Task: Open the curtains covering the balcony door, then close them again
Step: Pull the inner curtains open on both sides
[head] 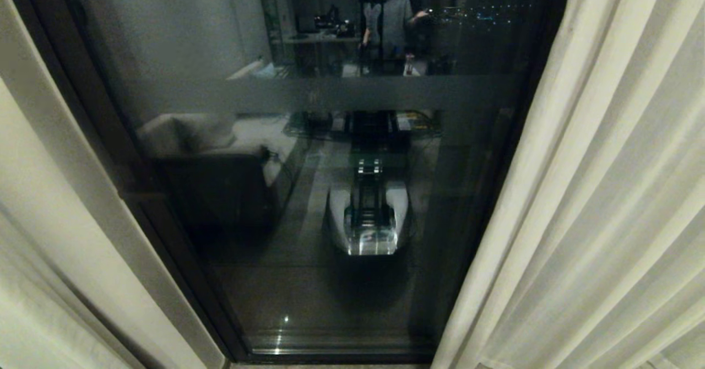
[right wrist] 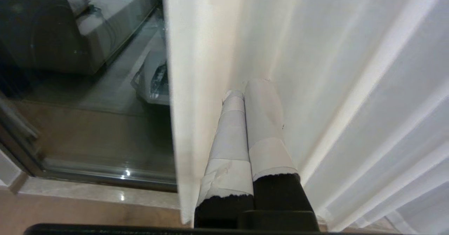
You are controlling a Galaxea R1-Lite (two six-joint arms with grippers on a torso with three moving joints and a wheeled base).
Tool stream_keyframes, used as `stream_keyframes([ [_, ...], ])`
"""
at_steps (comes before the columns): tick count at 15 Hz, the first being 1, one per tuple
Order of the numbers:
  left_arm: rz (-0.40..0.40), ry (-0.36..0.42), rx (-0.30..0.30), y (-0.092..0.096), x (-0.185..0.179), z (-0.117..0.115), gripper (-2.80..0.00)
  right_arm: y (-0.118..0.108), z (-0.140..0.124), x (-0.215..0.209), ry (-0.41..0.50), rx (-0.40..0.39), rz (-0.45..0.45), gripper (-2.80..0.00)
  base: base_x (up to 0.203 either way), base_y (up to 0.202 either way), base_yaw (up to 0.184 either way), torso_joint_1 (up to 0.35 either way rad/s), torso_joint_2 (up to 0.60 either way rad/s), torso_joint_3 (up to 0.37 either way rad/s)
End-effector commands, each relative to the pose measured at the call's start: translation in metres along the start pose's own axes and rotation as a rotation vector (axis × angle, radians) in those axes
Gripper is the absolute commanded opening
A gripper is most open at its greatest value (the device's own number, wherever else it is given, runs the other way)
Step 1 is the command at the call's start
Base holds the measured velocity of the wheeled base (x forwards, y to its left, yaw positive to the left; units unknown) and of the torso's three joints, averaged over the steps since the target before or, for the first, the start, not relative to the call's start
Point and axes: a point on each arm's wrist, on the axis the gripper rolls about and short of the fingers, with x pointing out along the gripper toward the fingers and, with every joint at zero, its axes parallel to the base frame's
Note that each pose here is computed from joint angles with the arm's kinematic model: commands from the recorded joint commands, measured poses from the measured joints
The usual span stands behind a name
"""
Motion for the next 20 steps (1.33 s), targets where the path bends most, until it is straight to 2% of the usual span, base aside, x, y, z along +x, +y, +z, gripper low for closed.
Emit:
stream_keyframes([
  [1,0.001,-0.004,-0.001,0.0001,-0.0001,0.0002,-2.8,0.0,-0.0002,0.0002,0.003,-0.001,0.001,-2.8,0.0,-0.19,0.002,0.002,0.01,0.002],
  [4,0.005,-0.004,0.001,0.0001,-0.0001,0.0002,-2.8,0.0,0.0002,0.0001,0.001,-0.001,0.001,-2.8,0.0,-0.157,0.003,0.0,0.0,0.009],
  [20,0.005,-0.004,0.001,0.0001,-0.0001,0.0002,-2.8,0.0,0.0001,0.0001,0.001,-0.001,0.001,-2.8,0.0,0.0,0.0,0.0,0.0,0.0],
])
